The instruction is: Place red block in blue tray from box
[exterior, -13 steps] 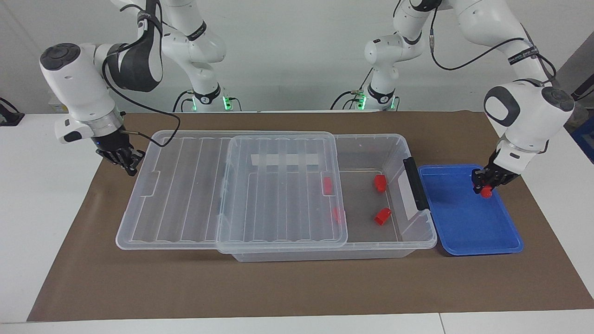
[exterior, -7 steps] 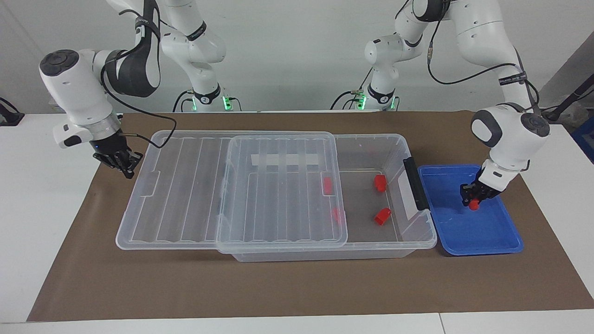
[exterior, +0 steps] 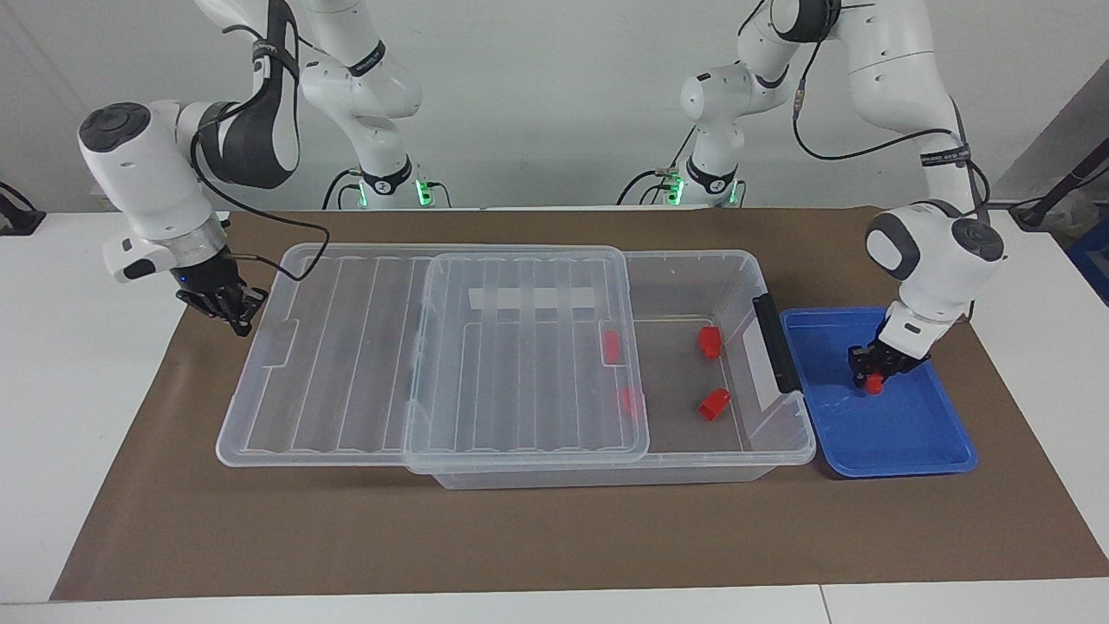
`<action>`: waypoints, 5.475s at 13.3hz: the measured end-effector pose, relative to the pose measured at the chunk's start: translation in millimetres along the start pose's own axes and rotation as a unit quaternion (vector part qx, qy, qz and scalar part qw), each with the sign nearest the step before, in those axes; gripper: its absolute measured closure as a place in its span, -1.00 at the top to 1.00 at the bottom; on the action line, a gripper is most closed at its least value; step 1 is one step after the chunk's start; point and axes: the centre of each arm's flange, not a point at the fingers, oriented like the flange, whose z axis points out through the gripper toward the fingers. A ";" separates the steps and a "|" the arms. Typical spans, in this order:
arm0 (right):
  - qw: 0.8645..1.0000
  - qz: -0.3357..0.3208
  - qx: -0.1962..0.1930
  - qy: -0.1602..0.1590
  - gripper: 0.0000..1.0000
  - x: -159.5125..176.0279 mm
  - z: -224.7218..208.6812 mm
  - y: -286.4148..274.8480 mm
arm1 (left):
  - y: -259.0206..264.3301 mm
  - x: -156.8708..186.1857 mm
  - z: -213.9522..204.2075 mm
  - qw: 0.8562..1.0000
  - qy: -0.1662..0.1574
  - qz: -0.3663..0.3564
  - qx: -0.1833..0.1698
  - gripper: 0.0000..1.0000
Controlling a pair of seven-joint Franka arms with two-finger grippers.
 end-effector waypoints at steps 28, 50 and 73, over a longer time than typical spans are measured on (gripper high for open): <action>0.988 -0.154 0.030 -0.010 -0.98 -46.5 0.1 -207.0 | 36.8 44.8 -134.6 0.999 -0.049 -0.003 -0.014 0.20; 0.986 -0.160 0.034 -0.003 -0.98 -48.7 -1.1 -216.3 | 86.4 13.0 -287.9 1.000 0.000 -0.009 -0.006 1.00; 1.000 0.019 0.016 -0.005 0.97 -18.5 -153.9 -59.8 | 77.1 -0.7 -320.6 0.999 -0.036 -0.019 -0.009 1.00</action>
